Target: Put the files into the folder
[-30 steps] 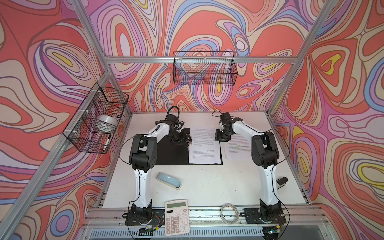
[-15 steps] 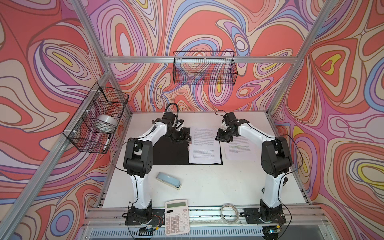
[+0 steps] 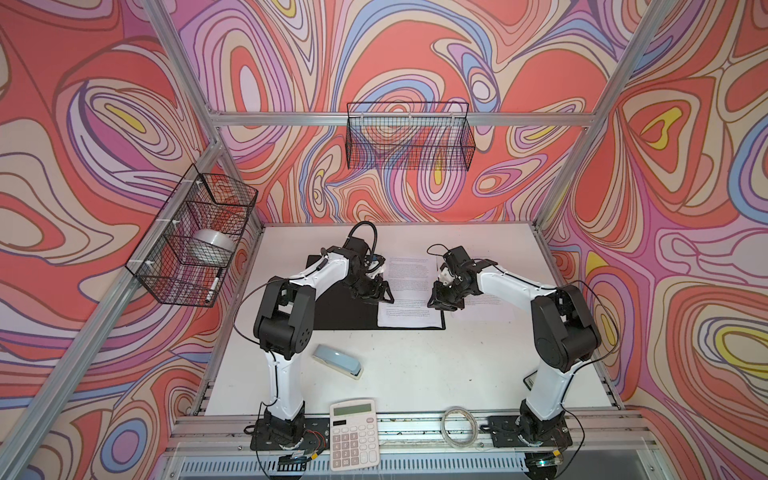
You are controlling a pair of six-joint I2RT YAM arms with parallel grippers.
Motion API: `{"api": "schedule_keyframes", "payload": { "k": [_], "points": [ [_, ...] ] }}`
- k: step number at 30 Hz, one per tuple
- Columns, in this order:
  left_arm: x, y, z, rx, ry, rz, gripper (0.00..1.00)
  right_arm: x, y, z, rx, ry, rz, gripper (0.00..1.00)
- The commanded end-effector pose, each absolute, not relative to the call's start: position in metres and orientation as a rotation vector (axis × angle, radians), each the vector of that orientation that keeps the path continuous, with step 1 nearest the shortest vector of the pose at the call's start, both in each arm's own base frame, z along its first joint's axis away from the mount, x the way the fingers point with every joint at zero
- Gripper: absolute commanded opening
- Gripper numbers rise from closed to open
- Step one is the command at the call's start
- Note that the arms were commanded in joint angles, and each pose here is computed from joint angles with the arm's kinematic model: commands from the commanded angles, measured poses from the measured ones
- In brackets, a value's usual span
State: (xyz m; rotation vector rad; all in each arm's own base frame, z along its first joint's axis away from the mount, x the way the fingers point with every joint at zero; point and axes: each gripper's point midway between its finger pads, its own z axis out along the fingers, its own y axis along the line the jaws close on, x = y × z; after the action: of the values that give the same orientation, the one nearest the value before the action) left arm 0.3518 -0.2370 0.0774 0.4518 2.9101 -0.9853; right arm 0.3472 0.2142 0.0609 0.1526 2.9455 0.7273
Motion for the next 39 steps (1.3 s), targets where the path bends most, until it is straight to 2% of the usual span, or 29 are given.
{"api": "schedule_keyframes", "payload": {
  "k": [1, 15, 27, 30, 39],
  "points": [
    [0.334, -0.237, 0.073, 0.501, 2.955, -1.004, 0.62, 0.345, 0.217, 0.067, 0.173, 2.919, 0.745, 0.3],
    [0.324, -0.235, 0.063, 0.529, 3.004, -0.983, 0.62, 0.337, 0.207, 0.042, 0.221, 2.963, 0.672, 0.3],
    [0.328, -0.233, 0.074, 0.579, 2.994, -0.942, 0.63, 0.338, 0.198, 0.027, 0.201, 3.003, 0.563, 0.3],
    [0.333, -0.223, 0.073, 0.541, 3.006, -0.82, 0.63, 0.343, 0.198, 0.034, 0.195, 2.972, 0.568, 0.3],
    [0.336, -0.217, 0.059, 0.496, 3.058, -0.741, 0.58, 0.352, 0.195, 0.067, 0.193, 2.87, 0.563, 0.3]
  ]
}}
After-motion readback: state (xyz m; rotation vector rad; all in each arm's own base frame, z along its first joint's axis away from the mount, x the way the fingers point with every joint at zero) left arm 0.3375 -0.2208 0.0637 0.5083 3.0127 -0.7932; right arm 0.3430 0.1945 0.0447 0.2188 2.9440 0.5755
